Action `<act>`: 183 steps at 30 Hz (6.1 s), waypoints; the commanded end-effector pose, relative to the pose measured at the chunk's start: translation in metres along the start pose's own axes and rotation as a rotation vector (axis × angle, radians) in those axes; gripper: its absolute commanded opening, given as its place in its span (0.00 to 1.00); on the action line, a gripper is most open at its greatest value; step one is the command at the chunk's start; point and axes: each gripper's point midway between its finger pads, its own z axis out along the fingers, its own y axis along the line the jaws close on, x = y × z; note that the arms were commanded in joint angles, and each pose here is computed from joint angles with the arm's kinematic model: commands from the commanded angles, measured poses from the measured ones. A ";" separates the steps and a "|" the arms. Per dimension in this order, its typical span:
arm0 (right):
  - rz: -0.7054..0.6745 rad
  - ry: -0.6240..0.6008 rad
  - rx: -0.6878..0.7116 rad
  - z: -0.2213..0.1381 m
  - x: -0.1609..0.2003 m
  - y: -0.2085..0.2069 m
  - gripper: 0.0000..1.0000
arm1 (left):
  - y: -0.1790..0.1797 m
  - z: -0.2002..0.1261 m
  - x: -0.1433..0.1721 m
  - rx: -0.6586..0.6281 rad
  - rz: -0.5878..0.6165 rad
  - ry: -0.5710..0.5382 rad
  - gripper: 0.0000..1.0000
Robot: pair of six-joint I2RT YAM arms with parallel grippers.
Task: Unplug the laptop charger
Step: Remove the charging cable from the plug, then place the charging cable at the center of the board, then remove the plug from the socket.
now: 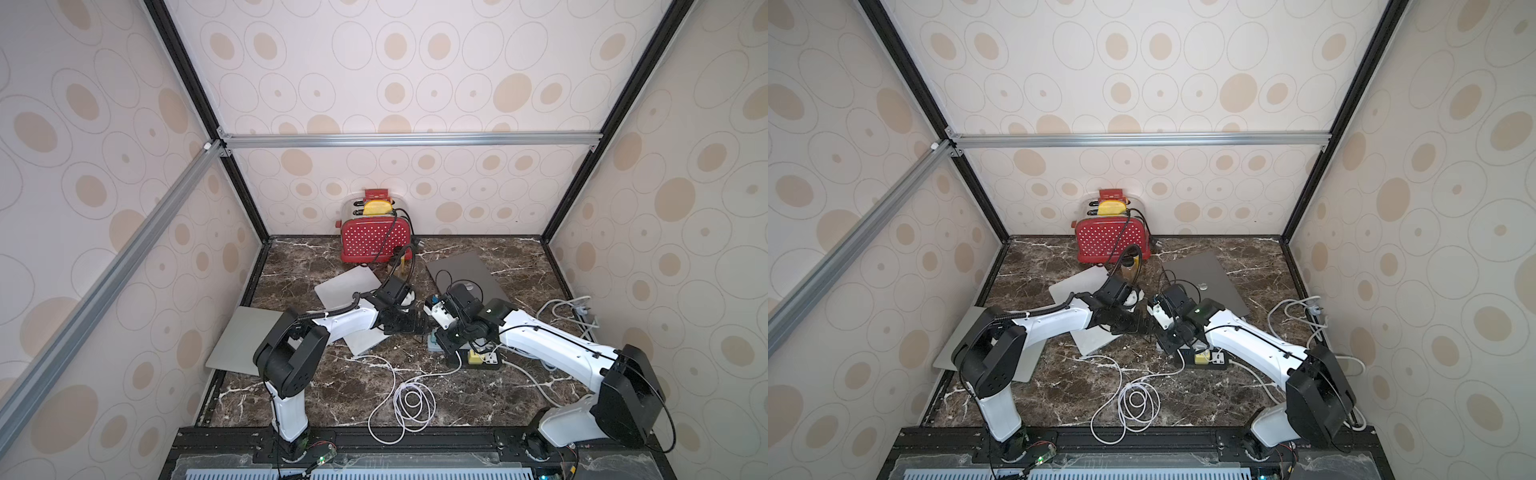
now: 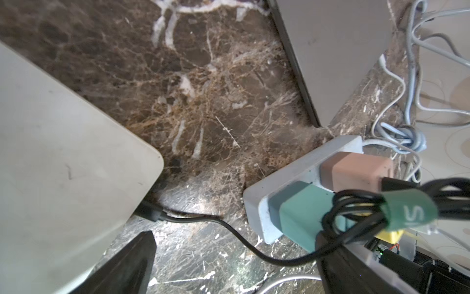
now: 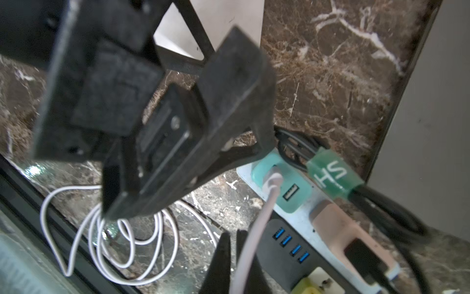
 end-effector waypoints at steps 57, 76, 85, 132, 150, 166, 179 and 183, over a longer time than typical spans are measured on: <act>-0.129 -0.332 0.065 -0.024 -0.049 -0.004 0.00 | 0.004 -0.027 -0.007 0.057 -0.027 -0.022 0.99; -0.095 -0.289 0.044 -0.004 -0.043 -0.005 0.00 | -0.003 0.005 0.011 0.089 -0.040 0.020 0.99; -0.104 -0.299 0.017 -0.006 -0.047 0.000 0.00 | 0.009 0.021 0.017 0.067 -0.060 0.041 0.99; -0.064 -0.253 -0.138 -0.045 -0.029 0.027 0.74 | -0.003 -0.151 -0.008 -0.004 0.051 -0.206 0.99; 0.268 -0.171 0.107 -0.007 0.041 -0.085 0.75 | -0.070 -0.019 0.004 -0.149 0.124 -0.039 0.92; 0.297 -0.397 0.033 0.017 0.028 -0.087 0.70 | -0.072 -0.027 0.001 -0.266 0.132 -0.086 0.68; 0.280 -0.439 0.012 0.029 0.021 -0.087 0.64 | -0.077 -0.047 0.008 -0.283 0.105 -0.124 0.65; 0.283 -0.437 0.008 0.035 0.023 -0.088 0.57 | -0.083 -0.032 0.015 -0.238 0.096 -0.076 0.64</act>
